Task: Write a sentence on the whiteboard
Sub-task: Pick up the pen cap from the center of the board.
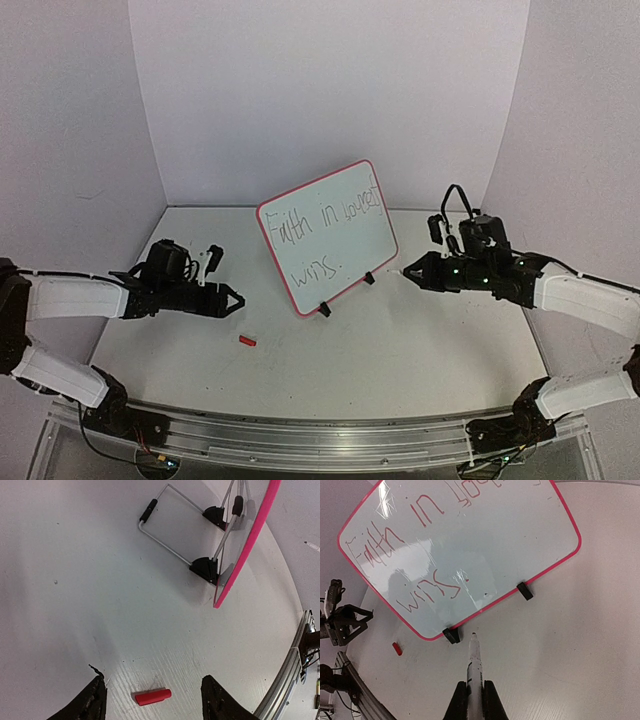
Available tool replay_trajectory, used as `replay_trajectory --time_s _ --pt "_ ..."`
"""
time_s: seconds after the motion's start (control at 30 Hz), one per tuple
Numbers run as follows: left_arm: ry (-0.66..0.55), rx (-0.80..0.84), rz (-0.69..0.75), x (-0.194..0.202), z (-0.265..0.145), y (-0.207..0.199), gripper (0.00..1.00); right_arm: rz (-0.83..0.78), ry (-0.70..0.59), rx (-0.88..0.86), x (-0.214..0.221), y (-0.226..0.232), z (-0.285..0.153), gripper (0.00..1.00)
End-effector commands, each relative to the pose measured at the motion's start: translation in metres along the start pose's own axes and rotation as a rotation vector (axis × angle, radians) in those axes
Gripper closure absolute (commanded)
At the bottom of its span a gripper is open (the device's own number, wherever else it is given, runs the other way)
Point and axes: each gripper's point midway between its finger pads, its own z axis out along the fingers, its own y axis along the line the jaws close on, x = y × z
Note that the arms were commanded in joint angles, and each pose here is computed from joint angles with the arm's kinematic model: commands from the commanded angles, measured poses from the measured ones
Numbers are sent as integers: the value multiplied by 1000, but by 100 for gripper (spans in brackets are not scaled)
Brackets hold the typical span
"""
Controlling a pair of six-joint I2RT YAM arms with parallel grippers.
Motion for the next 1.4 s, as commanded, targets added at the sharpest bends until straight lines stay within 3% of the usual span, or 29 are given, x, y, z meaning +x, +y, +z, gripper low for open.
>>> replay_trajectory --time_s 0.0,0.37,0.83,1.13,1.37 --pt "-2 169 33 -12 20 -31 37 56 38 -39 14 5 -7 100" --pt "90 230 -10 13 56 -42 39 69 60 -60 16 10 -3 100" --pt "244 149 -62 69 48 -25 39 61 43 -57 16 9 -8 100" --pt "319 122 -87 99 41 -40 40 59 34 -57 16 8 -12 100" --pt "348 8 -88 122 27 -45 40 58 41 -59 19 8 -11 100"
